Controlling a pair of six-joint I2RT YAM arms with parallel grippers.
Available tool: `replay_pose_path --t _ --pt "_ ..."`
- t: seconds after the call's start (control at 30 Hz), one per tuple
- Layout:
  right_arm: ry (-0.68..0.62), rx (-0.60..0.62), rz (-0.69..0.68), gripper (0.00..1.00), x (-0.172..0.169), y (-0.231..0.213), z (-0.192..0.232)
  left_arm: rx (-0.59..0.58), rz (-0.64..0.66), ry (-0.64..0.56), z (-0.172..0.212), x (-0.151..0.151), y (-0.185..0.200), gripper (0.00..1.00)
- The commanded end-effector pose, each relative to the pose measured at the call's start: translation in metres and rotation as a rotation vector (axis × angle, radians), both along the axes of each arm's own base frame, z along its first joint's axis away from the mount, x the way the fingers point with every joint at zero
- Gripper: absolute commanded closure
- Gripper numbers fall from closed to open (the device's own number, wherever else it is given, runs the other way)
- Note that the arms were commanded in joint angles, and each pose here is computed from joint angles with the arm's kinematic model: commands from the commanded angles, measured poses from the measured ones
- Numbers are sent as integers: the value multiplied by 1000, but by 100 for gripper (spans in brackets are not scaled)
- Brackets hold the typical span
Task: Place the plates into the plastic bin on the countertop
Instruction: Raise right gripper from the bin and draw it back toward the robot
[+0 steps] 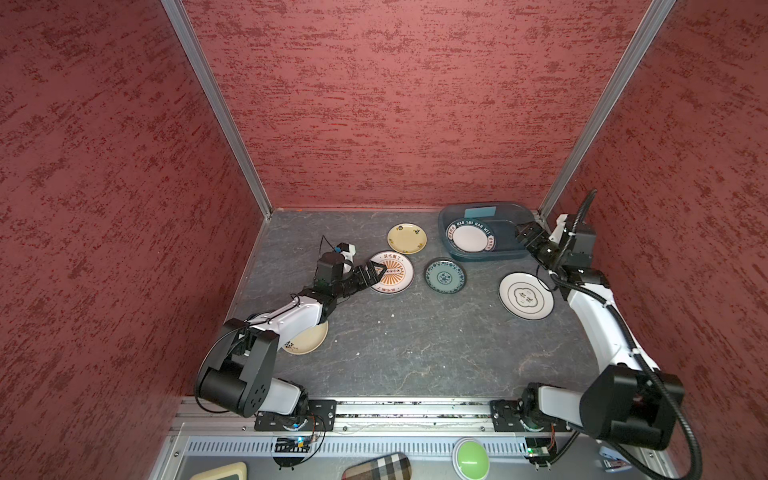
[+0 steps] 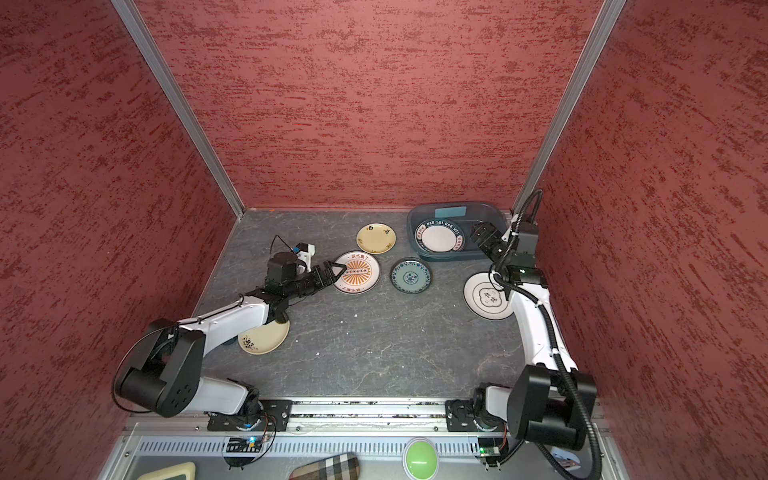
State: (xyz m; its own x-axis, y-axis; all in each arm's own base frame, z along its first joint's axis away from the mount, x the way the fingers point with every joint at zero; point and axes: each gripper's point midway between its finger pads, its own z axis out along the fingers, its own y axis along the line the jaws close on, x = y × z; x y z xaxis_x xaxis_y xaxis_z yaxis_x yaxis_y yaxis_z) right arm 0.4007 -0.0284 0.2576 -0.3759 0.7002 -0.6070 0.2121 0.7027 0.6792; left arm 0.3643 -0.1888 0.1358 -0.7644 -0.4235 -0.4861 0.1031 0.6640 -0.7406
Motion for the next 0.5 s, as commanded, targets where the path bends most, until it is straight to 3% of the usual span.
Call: replay_pose_path --t 0.0,0.47 --pt "-65 61 89 1 -12 11 7 54 43 -9 7 7 13 1" --pt "-98 190 273 1 -68 46 -35 70 113 115 -15 11 39 1"
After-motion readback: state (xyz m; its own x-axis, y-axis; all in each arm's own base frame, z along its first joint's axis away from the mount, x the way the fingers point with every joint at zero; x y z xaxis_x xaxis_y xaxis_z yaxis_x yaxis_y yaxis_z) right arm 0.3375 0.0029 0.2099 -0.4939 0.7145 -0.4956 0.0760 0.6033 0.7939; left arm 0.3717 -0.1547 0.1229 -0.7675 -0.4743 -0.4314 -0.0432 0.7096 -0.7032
